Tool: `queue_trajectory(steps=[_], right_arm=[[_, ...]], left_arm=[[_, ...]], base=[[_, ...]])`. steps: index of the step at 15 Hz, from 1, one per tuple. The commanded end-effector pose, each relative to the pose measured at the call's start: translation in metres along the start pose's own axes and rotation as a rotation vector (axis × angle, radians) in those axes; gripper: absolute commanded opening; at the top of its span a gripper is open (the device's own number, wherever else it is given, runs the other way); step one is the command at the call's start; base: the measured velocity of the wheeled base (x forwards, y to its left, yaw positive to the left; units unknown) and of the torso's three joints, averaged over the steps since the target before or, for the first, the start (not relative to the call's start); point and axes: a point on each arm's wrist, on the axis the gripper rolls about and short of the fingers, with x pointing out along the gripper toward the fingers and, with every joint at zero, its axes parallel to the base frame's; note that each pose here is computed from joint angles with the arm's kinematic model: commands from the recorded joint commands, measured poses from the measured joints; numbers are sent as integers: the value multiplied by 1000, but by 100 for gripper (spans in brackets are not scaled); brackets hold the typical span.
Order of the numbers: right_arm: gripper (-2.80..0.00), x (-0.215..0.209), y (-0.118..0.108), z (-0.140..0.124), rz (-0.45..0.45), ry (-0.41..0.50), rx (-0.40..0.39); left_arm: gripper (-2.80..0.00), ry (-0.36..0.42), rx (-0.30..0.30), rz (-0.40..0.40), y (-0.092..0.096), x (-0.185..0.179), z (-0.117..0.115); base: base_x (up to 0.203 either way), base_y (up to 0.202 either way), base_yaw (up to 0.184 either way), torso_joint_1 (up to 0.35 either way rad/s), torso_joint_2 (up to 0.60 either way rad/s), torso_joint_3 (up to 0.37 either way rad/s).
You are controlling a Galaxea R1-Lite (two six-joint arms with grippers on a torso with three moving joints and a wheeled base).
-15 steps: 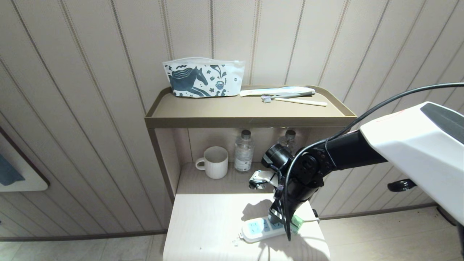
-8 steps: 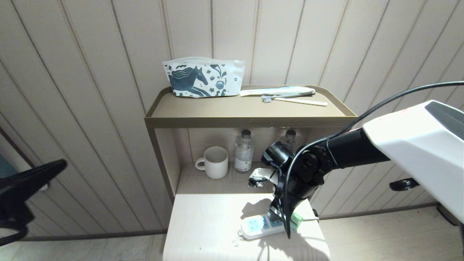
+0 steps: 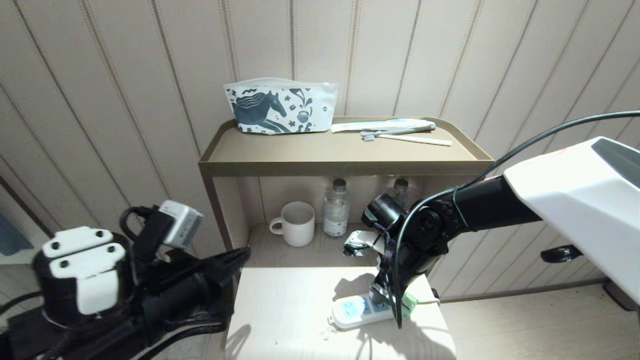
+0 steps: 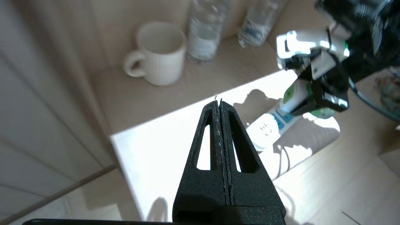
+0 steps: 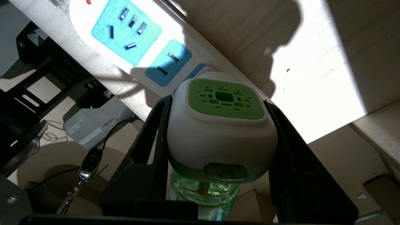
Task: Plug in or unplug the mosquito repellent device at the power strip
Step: Hold the socket with your left hand and unplug it with your right hand
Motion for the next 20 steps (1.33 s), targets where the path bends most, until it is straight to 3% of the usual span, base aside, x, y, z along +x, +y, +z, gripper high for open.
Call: queue_trajectory(steps=[1, 3, 5, 8, 9, 14, 20], right_arm=[[-280, -3, 0, -1, -1, -2, -2], [-280, -4, -1, -2, -3, -1, 3], [-280, -5, -2, -3, -4, -2, 4], [-280, -8, -2, -2, -5, -9, 4], [-280, -8, -1, -2, -5, -12, 3], [-280, -11, -1, -2, -8, -19, 5], [-280, -10, -1, -2, -5, -17, 5]], left_arm=[[-280, 91, 39, -12, -23, 42, -43], [-280, 55, 53, -21, -42, 56, -61], [-280, 78, 88, -42, -65, 72, -93], [-280, 20, 90, -73, -97, 89, -99], [-280, 45, 105, -77, -103, 92, -103], [-280, 199, 141, -93, -125, 102, -113], [-280, 200, 146, -104, -138, 115, -125]], base=[[0, 0, 0, 0, 0, 0], [0, 0, 0, 0, 0, 0], [0, 0, 0, 0, 0, 0], [0, 0, 0, 0, 0, 0], [0, 0, 0, 0, 0, 0], [0, 0, 0, 0, 0, 0], [0, 0, 0, 0, 0, 0]])
